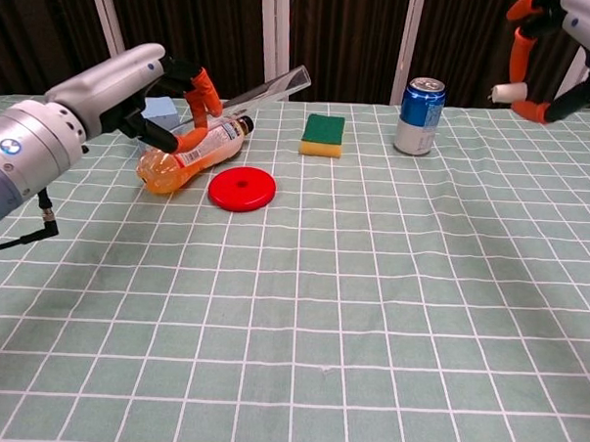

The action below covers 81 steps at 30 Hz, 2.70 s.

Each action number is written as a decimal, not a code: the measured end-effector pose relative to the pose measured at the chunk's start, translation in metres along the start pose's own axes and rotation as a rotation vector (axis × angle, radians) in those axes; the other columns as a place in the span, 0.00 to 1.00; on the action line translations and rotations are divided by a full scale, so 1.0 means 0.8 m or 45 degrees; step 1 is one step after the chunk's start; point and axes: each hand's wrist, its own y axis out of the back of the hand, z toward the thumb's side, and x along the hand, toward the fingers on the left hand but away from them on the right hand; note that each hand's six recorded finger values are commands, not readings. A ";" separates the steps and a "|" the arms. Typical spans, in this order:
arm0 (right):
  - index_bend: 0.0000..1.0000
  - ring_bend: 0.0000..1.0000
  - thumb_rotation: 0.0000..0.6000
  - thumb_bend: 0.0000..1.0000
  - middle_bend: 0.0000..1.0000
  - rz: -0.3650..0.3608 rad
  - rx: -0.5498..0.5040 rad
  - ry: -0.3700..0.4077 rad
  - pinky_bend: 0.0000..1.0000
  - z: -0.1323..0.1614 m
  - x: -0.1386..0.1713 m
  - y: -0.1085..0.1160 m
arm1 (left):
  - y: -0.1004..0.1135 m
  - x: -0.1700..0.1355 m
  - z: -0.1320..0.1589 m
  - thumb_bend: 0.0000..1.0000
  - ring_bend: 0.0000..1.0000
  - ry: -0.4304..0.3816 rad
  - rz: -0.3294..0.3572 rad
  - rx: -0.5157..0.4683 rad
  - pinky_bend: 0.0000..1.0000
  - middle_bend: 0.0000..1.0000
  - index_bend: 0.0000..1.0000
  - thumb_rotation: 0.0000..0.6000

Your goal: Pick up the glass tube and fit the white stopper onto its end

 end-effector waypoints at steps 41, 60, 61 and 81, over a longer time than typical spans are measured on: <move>0.58 0.00 1.00 0.39 0.16 -0.142 0.130 0.257 0.00 0.079 -0.027 0.012 | -0.051 0.044 0.080 0.67 0.10 -0.023 0.015 -0.100 0.00 0.52 0.49 1.00; 0.58 0.00 1.00 0.39 0.16 -0.135 0.119 0.259 0.00 0.082 -0.022 0.010 | -0.054 0.047 0.096 0.67 0.11 -0.027 0.021 -0.120 0.00 0.52 0.49 1.00; 0.58 0.00 1.00 0.39 0.16 -0.135 0.119 0.259 0.00 0.083 -0.022 0.010 | -0.054 0.047 0.096 0.67 0.11 -0.027 0.020 -0.119 0.00 0.52 0.49 1.00; 0.58 0.00 1.00 0.39 0.16 -0.123 0.107 0.250 0.00 0.082 -0.020 0.007 | -0.060 0.046 0.106 0.67 0.10 -0.041 0.005 -0.124 0.00 0.52 0.49 1.00</move>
